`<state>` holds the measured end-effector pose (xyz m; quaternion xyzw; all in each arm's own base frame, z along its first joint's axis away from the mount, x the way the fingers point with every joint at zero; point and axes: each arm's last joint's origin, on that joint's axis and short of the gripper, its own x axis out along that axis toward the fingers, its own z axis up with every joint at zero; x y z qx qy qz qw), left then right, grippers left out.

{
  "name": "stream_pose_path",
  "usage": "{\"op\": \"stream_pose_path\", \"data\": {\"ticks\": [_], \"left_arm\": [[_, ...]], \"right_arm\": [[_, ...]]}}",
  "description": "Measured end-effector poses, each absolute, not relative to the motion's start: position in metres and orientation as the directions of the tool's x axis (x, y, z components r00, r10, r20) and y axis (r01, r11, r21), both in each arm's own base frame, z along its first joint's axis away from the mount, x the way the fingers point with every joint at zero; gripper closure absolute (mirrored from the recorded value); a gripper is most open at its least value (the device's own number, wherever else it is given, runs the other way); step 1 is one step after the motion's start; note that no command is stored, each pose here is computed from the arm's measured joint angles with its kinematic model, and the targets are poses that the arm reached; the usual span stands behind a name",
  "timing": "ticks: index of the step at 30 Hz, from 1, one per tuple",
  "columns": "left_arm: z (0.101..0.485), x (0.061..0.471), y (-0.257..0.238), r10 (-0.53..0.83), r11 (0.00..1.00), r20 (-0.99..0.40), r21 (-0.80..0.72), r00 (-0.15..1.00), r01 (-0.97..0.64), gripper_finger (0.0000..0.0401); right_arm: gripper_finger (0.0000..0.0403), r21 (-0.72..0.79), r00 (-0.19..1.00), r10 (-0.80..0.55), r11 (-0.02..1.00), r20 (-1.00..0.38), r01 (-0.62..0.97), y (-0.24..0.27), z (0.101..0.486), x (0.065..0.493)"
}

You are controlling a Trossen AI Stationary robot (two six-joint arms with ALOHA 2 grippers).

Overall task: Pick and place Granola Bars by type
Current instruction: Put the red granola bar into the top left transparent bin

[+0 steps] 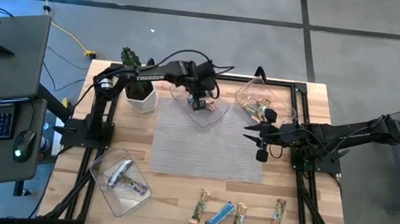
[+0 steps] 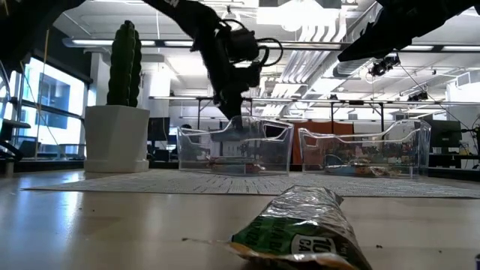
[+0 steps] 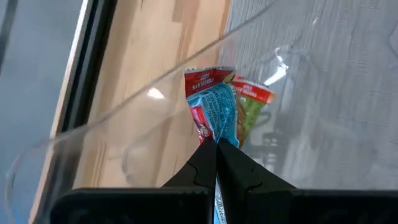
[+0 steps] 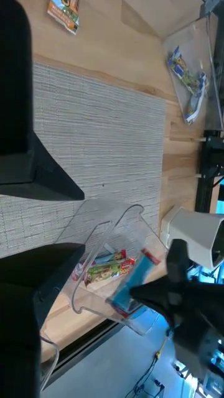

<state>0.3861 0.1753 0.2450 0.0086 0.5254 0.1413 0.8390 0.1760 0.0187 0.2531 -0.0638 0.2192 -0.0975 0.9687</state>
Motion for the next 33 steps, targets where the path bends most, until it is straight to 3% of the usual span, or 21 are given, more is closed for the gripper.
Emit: {"op": "stream_pose_path", "data": {"ticks": [12,20,25,33], "left_arm": [[0.210,0.387,0.176,0.301,0.946,-0.878,0.225,0.372,-0.235,0.0397],[0.207,0.391,0.177,0.306,0.945,-0.869,0.226,0.390,-0.237,0.0315],[0.222,0.396,0.173,0.314,0.943,-0.862,0.235,0.397,-0.237,0.0274],[0.284,0.409,0.160,0.356,0.932,-0.819,0.278,0.449,-0.232,0.0268]], "right_arm": [[0.0299,-0.157,0.888,-0.196,0.977,-0.416,0.142,0.019,0.253,0.176],[0.0299,-0.175,0.901,-0.135,0.982,-0.413,0.066,0.021,0.254,0.177],[0.0299,-0.199,0.905,-0.079,0.980,-0.419,-0.006,0.024,0.253,0.181],[0.0299,-0.238,0.878,0.108,0.941,-0.467,-0.242,0.049,0.231,0.209]]}}
